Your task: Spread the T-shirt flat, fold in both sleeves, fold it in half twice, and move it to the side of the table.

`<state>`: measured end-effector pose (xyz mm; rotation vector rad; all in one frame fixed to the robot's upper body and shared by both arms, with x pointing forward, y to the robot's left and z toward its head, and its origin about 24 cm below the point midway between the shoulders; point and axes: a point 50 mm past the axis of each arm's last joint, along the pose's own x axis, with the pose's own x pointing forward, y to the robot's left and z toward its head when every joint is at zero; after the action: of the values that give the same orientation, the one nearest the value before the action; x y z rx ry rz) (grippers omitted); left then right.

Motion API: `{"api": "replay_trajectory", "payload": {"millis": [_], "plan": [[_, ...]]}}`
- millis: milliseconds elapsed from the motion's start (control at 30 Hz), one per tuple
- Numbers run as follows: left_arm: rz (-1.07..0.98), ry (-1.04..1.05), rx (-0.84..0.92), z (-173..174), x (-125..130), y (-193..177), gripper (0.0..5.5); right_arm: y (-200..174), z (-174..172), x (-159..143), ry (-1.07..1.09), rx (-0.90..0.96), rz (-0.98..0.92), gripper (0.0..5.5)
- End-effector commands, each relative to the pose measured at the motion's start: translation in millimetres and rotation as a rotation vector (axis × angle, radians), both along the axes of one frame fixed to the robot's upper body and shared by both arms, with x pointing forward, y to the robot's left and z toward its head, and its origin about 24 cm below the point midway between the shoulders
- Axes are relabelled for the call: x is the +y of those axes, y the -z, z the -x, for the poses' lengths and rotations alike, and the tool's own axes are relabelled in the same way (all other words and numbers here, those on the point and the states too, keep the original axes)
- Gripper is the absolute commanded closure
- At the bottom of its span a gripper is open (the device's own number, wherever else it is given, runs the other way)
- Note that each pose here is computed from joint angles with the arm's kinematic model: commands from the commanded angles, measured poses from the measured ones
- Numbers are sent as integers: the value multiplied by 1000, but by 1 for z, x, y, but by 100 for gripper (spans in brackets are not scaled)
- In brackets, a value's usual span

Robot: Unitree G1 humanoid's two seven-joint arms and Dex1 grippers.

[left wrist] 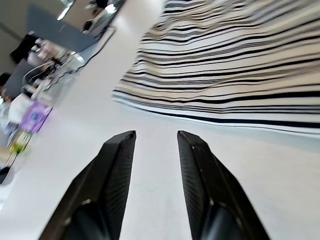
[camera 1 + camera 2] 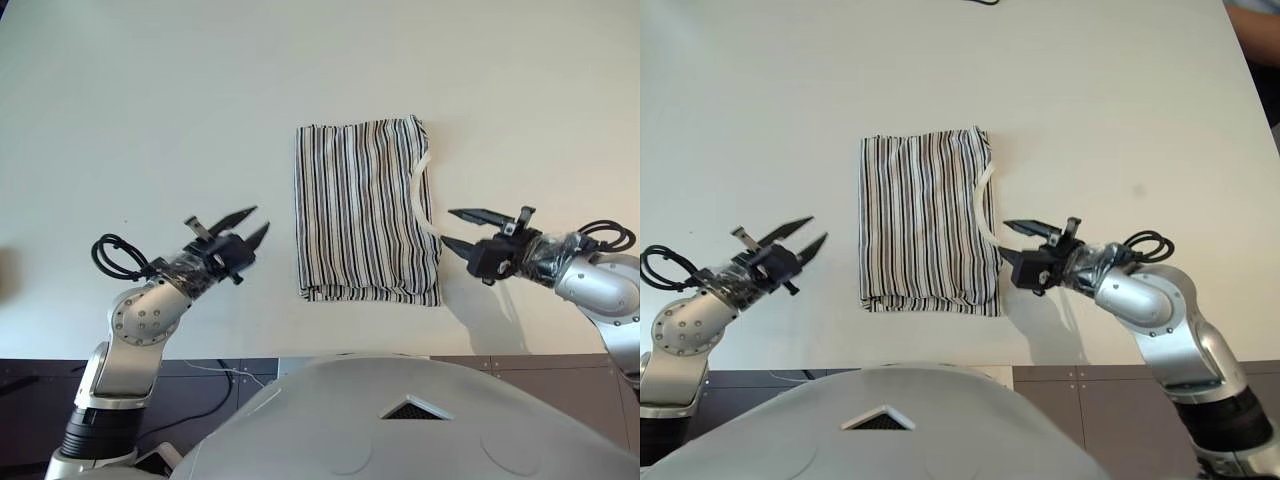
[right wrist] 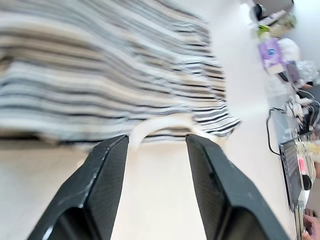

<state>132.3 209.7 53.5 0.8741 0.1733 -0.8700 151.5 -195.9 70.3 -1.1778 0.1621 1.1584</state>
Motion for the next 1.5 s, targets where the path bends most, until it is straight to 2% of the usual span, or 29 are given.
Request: {"api": "replay_trajectory", "payload": {"millis": [33,233,500,867,1000,1100,1200,1300,1433,1500], "plan": [[-180,296,86,20,4,16,340,15,17,-13,-162,24,93,270],[-194,504,155,40,-7,30,340,24,41,-2,-287,81,14,270],[-233,538,99,34,-5,42,340,32,35,2,-290,59,-8,270],[-283,535,-14,10,21,41,340,54,38,13,-270,-30,-46,270],[-200,525,-6,11,23,29,340,60,38,22,-261,-59,-75,270],[-217,469,-25,9,46,12,340,62,42,25,-237,-62,-88,270],[-338,456,-85,-15,68,6,340,66,47,31,-217,-56,-97,270],[-356,509,-134,-31,55,24,340,65,41,36,-233,-59,-100,270],[-248,650,-134,-20,21,42,340,60,31,26,-262,-60,-65,270],[-216,733,-106,-11,12,45,340,59,29,24,-256,-62,-61,270]]}}
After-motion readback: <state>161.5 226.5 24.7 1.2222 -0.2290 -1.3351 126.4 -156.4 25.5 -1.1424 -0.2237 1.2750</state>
